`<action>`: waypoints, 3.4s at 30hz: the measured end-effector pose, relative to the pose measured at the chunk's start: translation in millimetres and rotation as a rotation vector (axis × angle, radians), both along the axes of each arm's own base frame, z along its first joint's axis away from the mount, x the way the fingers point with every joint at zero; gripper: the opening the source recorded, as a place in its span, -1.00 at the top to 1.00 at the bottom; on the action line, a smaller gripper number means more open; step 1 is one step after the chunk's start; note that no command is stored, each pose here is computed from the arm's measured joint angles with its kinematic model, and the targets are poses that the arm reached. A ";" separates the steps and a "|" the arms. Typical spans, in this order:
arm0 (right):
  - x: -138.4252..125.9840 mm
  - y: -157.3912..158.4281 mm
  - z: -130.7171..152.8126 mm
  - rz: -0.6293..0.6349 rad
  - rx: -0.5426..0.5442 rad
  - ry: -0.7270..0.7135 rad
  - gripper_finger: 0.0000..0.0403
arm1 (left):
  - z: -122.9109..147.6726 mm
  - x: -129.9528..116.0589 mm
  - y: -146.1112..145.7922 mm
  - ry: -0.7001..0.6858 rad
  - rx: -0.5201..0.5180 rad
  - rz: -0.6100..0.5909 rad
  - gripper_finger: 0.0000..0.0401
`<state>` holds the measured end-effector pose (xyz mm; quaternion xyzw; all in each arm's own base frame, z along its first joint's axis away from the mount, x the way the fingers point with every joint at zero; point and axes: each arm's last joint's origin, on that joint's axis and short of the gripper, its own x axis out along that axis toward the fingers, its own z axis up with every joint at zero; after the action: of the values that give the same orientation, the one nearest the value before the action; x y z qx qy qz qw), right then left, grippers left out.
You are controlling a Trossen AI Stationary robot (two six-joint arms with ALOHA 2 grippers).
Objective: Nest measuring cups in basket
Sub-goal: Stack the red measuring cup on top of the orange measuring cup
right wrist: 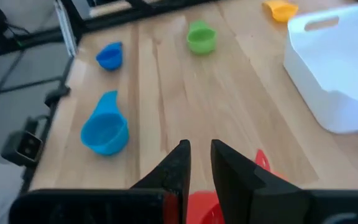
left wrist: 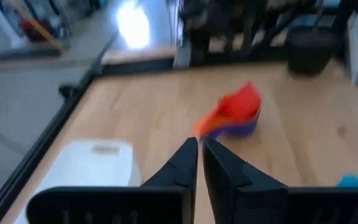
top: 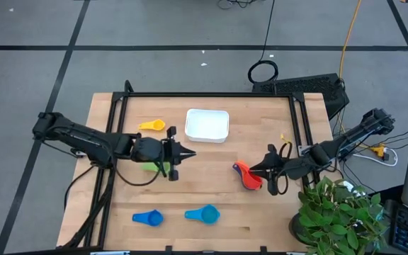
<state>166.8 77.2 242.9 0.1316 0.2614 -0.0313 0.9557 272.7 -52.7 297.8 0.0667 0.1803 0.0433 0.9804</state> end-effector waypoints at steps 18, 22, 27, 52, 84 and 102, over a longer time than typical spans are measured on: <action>7.0 -1.9 -0.4 -0.032 0.003 0.173 0.73 | -22.0 -5.9 -1.0 -0.129 0.010 -0.021 0.81; 13.0 0.4 12.9 -0.016 -0.030 0.193 0.73 | -19.5 -10.5 0.1 -0.119 0.017 -0.024 0.81; 14.0 3.0 13.3 0.038 -0.003 0.233 0.73 | -3.9 -35.7 0.8 -0.106 0.000 -0.039 0.81; 26.2 -0.9 10.5 -0.002 -0.002 0.438 0.73 | 15.2 -74.1 -1.4 -0.116 -0.028 -0.066 0.81; 27.3 4.1 -26.5 0.023 0.171 0.490 0.49 | 4.5 -63.9 -4.7 -0.061 -0.030 -0.061 0.81; 29.3 4.8 -22.8 0.102 0.090 0.460 0.99 | 4.6 -63.9 -4.7 -0.062 -0.038 -0.058 0.81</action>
<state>196.1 82.1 220.0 0.1500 0.4796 -0.0004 0.8646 208.8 -57.4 302.4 0.0519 0.1485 0.0133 0.9875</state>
